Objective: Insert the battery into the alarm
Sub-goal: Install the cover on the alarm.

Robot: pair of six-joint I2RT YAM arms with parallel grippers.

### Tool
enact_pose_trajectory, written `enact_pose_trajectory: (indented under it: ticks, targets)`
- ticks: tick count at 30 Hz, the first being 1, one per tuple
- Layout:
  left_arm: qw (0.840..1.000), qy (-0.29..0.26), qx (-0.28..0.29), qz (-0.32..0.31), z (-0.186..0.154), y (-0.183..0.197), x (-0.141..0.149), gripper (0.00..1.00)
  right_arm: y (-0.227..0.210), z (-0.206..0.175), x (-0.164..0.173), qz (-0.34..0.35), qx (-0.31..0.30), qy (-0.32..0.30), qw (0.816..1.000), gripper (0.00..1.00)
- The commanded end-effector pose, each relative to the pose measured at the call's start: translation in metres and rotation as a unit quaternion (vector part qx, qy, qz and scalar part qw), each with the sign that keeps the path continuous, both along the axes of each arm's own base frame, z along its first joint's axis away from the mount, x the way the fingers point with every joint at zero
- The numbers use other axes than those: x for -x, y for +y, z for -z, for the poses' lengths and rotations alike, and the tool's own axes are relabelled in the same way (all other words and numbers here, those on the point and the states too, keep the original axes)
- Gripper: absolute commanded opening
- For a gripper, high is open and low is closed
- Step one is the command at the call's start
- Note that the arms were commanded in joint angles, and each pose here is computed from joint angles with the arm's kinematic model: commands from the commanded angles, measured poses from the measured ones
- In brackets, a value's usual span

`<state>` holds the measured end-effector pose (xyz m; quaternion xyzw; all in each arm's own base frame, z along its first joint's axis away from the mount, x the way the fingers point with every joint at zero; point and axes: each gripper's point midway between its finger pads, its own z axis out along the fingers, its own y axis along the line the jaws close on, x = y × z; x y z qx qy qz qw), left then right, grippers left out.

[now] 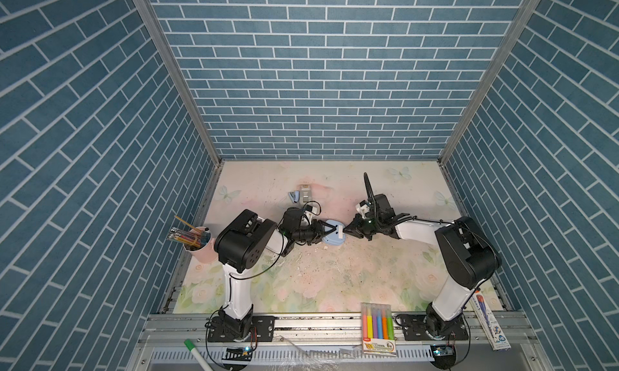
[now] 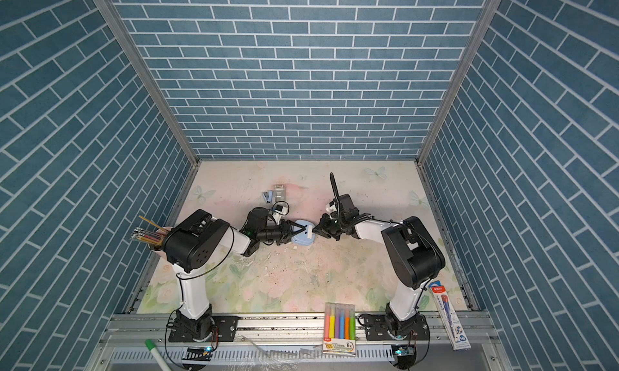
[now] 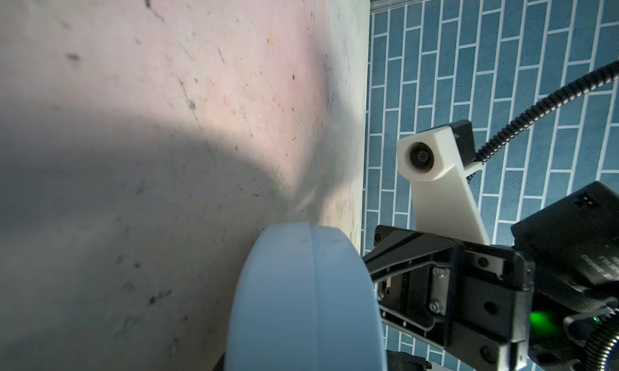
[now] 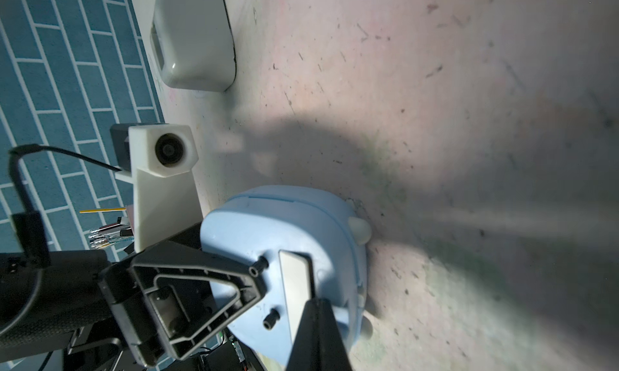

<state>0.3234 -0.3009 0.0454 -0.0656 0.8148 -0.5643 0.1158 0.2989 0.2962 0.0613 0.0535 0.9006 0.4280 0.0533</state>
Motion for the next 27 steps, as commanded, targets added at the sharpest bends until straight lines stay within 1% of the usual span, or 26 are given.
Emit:
enact_pose_trajectory:
  ticks: [1, 7, 11, 14, 20, 27]
  targets:
    - [0.998, 0.046, -0.033, 0.009, 0.033, 0.004, 0.019, 0.02, 0.019, -0.011, -0.004, -0.014, -0.022, -0.014, 1.0, 0.0]
    - [0.998, 0.046, -0.032, 0.009, 0.034, 0.004, 0.019, 0.02, 0.02, -0.006, -0.002, -0.015, -0.012, -0.01, 1.0, 0.0]
    - [0.998, 0.046, -0.032, 0.009, 0.033, 0.004, 0.018, 0.02, 0.02, 0.001, 0.001, -0.019, 0.01, -0.004, 1.0, 0.03]
    - [0.998, 0.045, -0.032, 0.009, 0.033, 0.004, 0.019, 0.02, 0.019, 0.005, 0.002, -0.015, 0.015, 0.0, 1.0, 0.03]
    - [0.998, 0.046, -0.032, 0.009, 0.033, 0.004, 0.019, 0.02, 0.021, 0.013, 0.007, -0.023, 0.028, 0.001, 0.999, 0.13]
    - [0.998, 0.045, -0.032, 0.009, 0.032, 0.004, 0.019, 0.02, 0.02, 0.017, 0.01, -0.03, 0.055, 0.001, 0.998, 0.18]
